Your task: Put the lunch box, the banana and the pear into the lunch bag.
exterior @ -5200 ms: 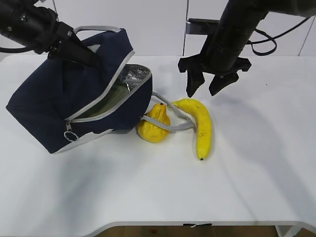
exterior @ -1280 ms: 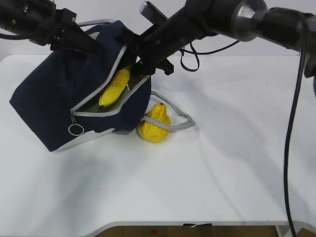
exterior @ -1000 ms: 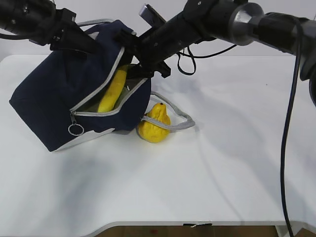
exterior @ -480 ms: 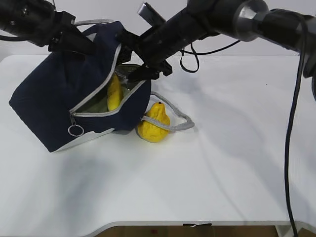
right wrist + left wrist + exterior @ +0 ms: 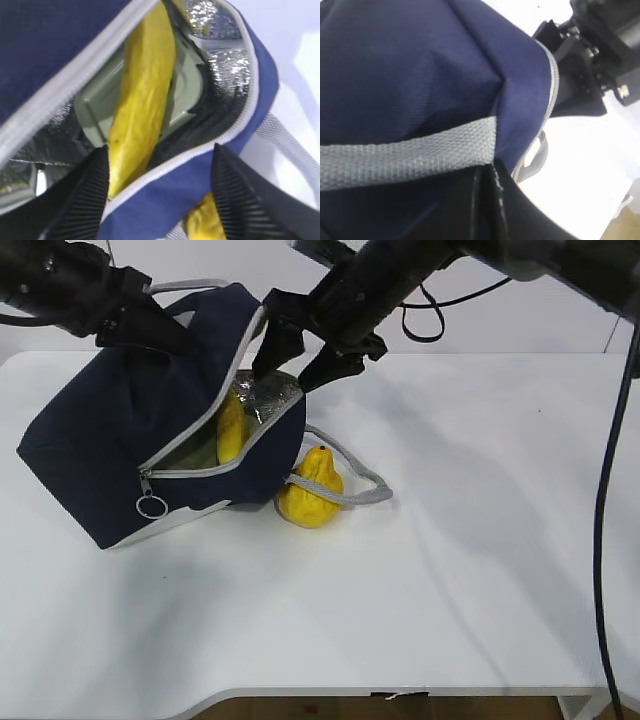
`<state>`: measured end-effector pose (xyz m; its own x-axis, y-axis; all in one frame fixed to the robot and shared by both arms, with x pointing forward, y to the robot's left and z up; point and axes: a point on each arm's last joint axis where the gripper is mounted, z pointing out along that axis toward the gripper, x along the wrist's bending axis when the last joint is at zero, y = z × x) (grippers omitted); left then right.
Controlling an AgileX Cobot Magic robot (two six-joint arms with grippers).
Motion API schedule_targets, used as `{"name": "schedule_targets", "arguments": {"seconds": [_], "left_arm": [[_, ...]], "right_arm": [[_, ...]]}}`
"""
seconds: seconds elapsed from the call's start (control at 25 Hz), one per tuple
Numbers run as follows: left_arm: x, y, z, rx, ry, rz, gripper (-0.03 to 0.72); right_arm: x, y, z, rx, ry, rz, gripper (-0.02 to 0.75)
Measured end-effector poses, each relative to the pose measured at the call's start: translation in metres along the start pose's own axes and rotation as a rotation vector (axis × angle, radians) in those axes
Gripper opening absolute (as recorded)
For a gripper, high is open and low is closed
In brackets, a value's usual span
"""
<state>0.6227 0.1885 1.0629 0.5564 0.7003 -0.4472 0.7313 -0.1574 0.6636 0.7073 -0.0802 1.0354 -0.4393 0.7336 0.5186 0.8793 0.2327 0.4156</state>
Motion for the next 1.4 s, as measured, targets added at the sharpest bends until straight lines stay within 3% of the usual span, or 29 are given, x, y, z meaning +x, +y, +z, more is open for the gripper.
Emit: {"name": "schedule_targets", "arguments": {"seconds": [0.4, 0.76, 1.4], "left_arm": [[0.000, -0.001, 0.000, 0.010, 0.003, 0.001, -0.007], [0.000, -0.002, 0.000, 0.018, -0.003, -0.006, -0.007], [-0.004, -0.005, 0.000, 0.057, -0.041, -0.018, -0.007]], "right_arm": [[0.005, 0.001, -0.013, -0.007, -0.042, -0.021, 0.483], [0.021, 0.002, -0.048, -0.056, -0.101, -0.012, 0.472], [0.026, -0.047, -0.065, 0.095, -0.209, 0.006, 0.471]]}}
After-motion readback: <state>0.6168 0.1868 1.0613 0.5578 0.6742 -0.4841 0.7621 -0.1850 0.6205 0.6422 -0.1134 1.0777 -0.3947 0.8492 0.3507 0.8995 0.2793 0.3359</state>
